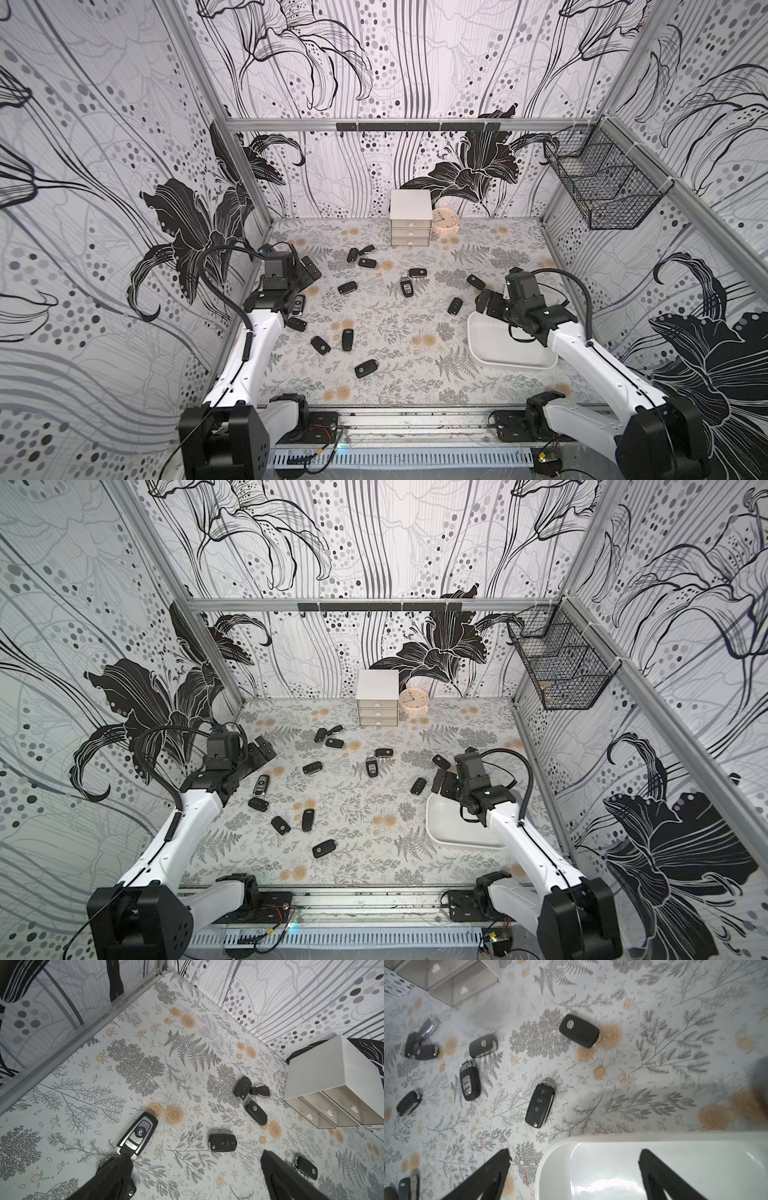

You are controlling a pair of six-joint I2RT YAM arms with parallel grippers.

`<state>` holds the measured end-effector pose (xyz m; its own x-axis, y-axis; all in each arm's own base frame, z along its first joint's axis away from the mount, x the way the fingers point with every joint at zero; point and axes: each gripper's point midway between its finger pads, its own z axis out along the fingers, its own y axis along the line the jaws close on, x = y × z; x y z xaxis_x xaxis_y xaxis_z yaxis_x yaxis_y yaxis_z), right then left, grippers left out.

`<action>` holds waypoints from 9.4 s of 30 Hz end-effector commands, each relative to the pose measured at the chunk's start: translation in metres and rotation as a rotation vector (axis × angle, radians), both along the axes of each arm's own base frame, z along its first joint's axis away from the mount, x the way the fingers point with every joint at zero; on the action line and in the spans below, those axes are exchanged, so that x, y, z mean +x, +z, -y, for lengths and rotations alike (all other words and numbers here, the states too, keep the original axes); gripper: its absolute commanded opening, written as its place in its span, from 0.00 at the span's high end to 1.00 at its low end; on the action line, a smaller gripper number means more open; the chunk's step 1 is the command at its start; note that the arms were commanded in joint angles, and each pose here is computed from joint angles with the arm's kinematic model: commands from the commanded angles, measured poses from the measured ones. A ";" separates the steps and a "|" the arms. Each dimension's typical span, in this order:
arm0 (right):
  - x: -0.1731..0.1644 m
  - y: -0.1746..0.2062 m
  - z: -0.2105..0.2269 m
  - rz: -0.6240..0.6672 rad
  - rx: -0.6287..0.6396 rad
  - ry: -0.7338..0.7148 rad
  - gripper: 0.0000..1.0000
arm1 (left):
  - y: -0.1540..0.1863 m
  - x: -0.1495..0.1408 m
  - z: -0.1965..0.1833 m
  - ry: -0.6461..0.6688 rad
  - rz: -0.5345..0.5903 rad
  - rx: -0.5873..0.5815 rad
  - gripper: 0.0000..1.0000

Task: Place the car key into the storage box
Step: Move the storage box to the center of the board, then pick up the car key from the center of the board, then place the car key in the storage box.

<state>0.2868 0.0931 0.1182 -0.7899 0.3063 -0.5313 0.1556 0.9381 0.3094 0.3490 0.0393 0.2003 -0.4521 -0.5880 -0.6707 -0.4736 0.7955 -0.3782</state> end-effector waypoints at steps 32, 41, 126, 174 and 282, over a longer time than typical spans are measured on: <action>-0.019 -0.040 -0.294 -0.124 -0.005 0.460 0.00 | 0.034 -0.022 0.010 -0.006 -0.010 -0.006 0.01; 0.008 -0.028 -0.356 -0.083 0.035 0.534 0.00 | 0.040 -0.039 0.014 -0.018 -0.024 0.007 0.01; 0.005 0.060 -0.206 0.147 0.163 0.675 0.00 | -0.126 -0.107 0.073 0.049 -0.540 -0.053 0.13; -0.012 0.049 -0.211 0.129 0.173 0.644 0.00 | -0.168 -0.132 0.054 0.106 -0.606 -0.066 0.73; -0.026 0.073 -0.178 0.297 0.195 0.585 0.00 | -0.038 -0.035 0.154 -0.095 -0.266 0.132 0.01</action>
